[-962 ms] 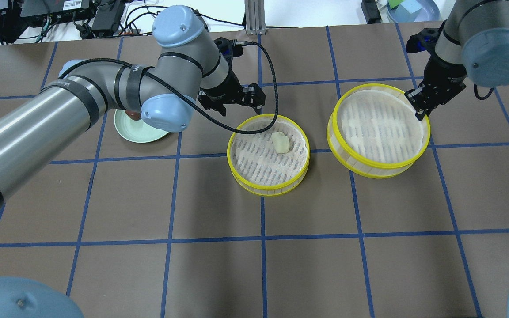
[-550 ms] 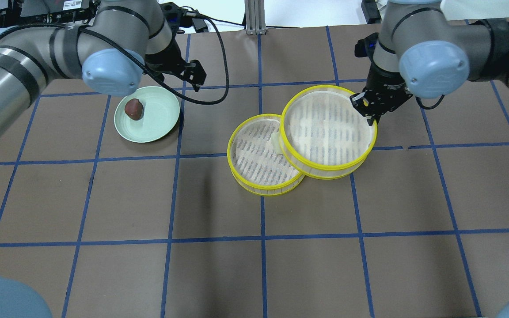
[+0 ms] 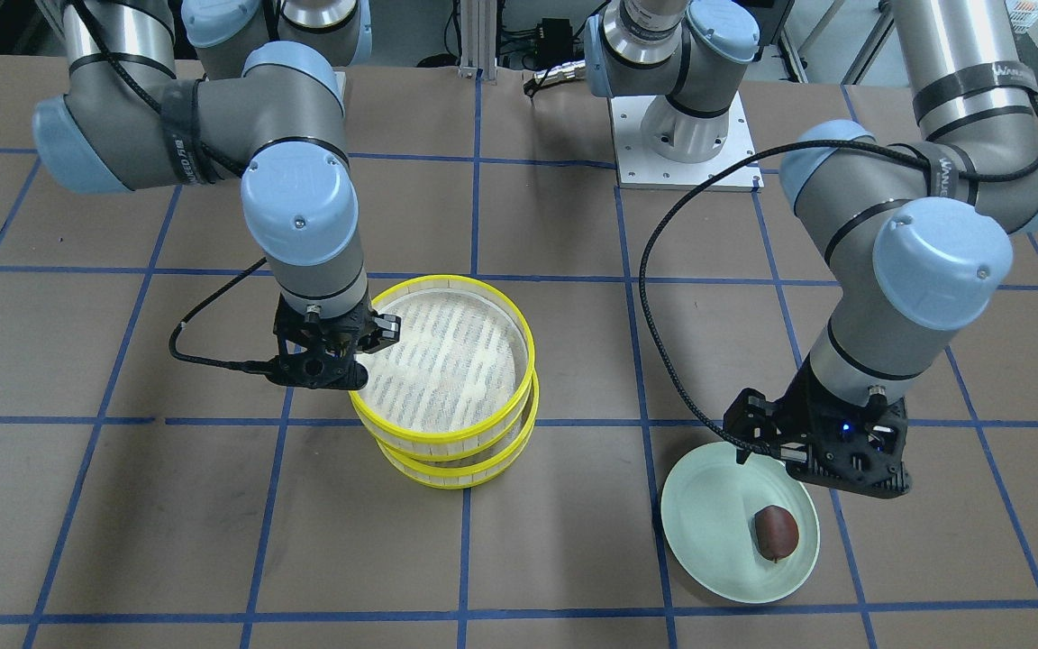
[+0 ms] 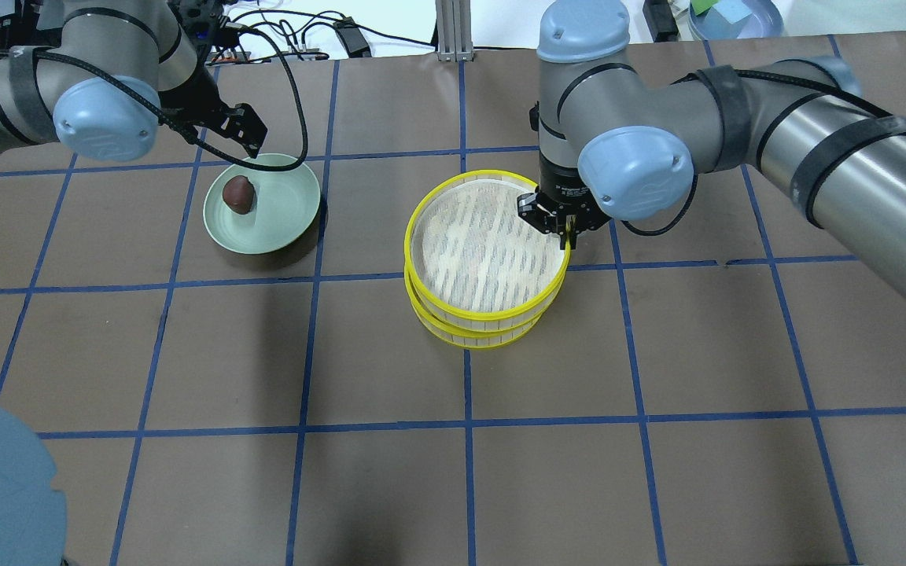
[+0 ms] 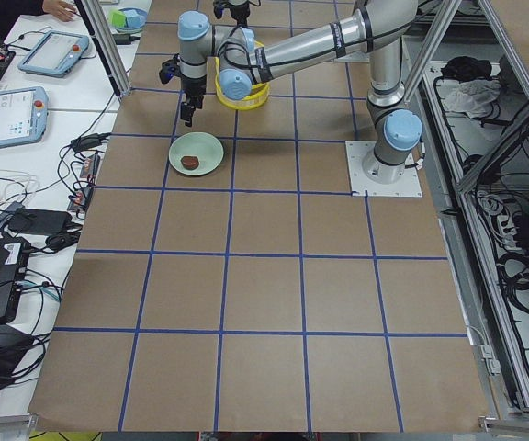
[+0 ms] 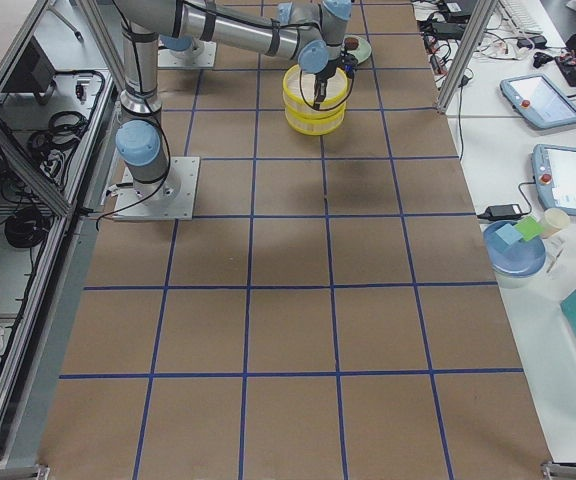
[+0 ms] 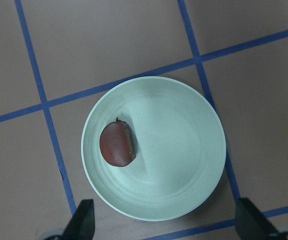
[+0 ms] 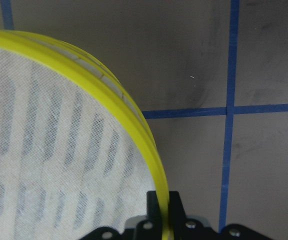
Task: Place buns in different layers of steamer
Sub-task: 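Grasp the dark red bun on the green plate with the left gripper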
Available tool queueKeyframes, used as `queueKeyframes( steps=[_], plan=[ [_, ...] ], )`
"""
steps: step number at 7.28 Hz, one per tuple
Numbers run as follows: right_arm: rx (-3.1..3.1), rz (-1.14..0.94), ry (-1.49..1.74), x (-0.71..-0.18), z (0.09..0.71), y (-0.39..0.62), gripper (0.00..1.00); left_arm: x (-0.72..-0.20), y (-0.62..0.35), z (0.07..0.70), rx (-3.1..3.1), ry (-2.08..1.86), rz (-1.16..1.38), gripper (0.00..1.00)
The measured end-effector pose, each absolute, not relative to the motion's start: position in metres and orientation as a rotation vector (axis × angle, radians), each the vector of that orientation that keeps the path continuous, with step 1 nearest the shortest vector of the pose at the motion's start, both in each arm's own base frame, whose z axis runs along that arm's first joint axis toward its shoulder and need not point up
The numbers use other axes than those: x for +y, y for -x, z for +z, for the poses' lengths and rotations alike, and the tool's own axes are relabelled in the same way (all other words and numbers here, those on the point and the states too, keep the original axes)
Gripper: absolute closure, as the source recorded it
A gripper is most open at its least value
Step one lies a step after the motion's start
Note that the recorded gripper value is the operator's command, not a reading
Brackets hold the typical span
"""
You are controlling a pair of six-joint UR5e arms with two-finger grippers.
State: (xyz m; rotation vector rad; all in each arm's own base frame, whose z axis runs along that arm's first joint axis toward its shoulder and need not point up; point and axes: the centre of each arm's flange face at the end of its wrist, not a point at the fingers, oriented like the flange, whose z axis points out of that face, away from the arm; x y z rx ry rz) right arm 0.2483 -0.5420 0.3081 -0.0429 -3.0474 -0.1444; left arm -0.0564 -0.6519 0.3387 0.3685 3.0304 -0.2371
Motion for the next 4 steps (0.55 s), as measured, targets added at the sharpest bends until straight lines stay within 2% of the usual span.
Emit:
queueKeyframes(
  steps=[4],
  plan=[
    [-3.038, -0.119, 0.049, -0.549, 0.296, -0.255, 1.00, -0.675, 0.028, 0.254, 3.059, -0.204, -0.262, 0.05]
  ],
)
